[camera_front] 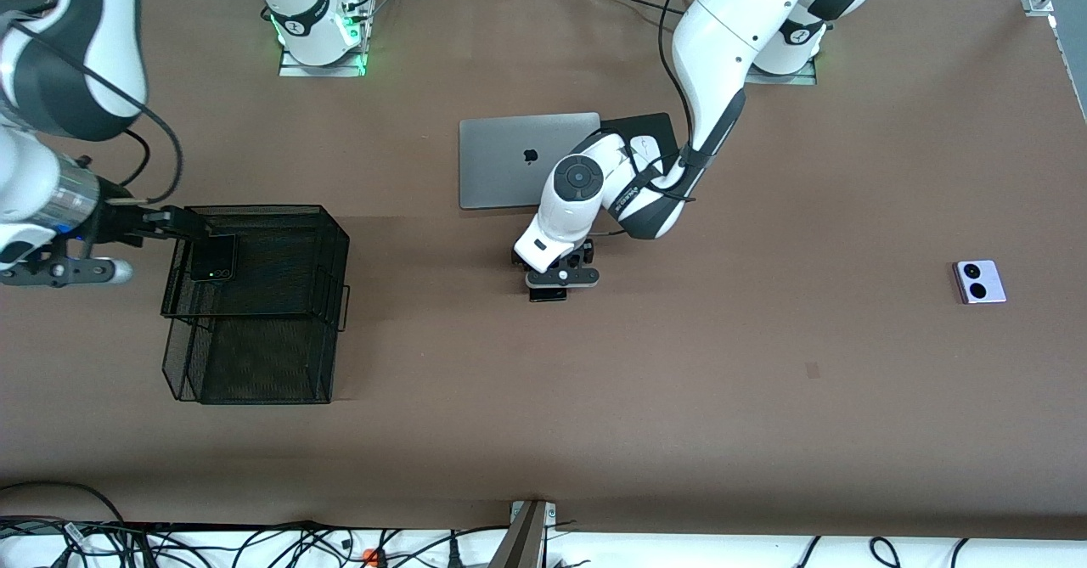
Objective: Place phones with both arms
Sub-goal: 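Carry the tall phone beside the laptop and release it with the left gripper, then grasp the tall phone with the right gripper while the left gripper descends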
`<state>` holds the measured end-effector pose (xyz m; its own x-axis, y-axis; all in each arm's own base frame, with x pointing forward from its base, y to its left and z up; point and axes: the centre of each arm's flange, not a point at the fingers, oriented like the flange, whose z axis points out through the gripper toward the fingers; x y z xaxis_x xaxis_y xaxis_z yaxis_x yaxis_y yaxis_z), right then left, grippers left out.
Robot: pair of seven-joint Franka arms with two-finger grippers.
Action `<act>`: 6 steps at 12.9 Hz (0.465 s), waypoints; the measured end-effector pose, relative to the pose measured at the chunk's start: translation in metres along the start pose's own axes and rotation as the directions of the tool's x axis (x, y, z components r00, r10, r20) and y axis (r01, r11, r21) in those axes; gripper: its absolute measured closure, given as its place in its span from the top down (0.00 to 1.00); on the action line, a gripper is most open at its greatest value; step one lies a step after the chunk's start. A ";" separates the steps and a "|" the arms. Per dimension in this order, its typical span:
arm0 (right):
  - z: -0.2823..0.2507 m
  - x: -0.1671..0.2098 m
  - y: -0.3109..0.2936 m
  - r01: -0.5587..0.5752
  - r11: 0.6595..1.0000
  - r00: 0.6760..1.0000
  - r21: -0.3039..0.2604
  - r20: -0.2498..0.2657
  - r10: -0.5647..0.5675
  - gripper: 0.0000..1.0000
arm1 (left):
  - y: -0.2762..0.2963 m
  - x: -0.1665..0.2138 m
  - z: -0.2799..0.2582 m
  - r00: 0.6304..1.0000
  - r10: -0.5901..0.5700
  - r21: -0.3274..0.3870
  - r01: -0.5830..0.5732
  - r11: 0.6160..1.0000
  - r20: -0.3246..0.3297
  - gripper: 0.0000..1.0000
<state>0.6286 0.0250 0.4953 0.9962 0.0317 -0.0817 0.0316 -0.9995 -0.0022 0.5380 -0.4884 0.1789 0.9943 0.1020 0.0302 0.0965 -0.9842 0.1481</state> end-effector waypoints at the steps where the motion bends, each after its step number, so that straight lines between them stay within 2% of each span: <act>1: 0.004 0.002 -0.007 -0.004 1.000 1.000 -0.007 0.001 0.004 1.00 | -0.001 0.007 -0.011 1.000 -0.006 0.011 0.006 1.000 0.002 1.00; 4: 0.018 0.009 -0.033 -0.021 0.999 1.000 -0.028 -0.003 0.021 1.00 | -0.017 0.034 -0.093 0.999 -0.021 0.115 0.016 0.993 0.041 1.00; 6: 0.026 0.012 -0.053 -0.031 0.999 0.999 -0.039 -0.010 0.031 1.00 | -0.064 0.066 -0.159 0.997 0.006 0.182 -0.020 0.983 0.079 1.00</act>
<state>0.6371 0.0780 0.4689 0.9975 0.0008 -0.0713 0.0036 -0.9992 0.0394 0.5904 -0.3959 0.3289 0.9953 0.0843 -0.0470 0.0827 -0.9960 -0.0348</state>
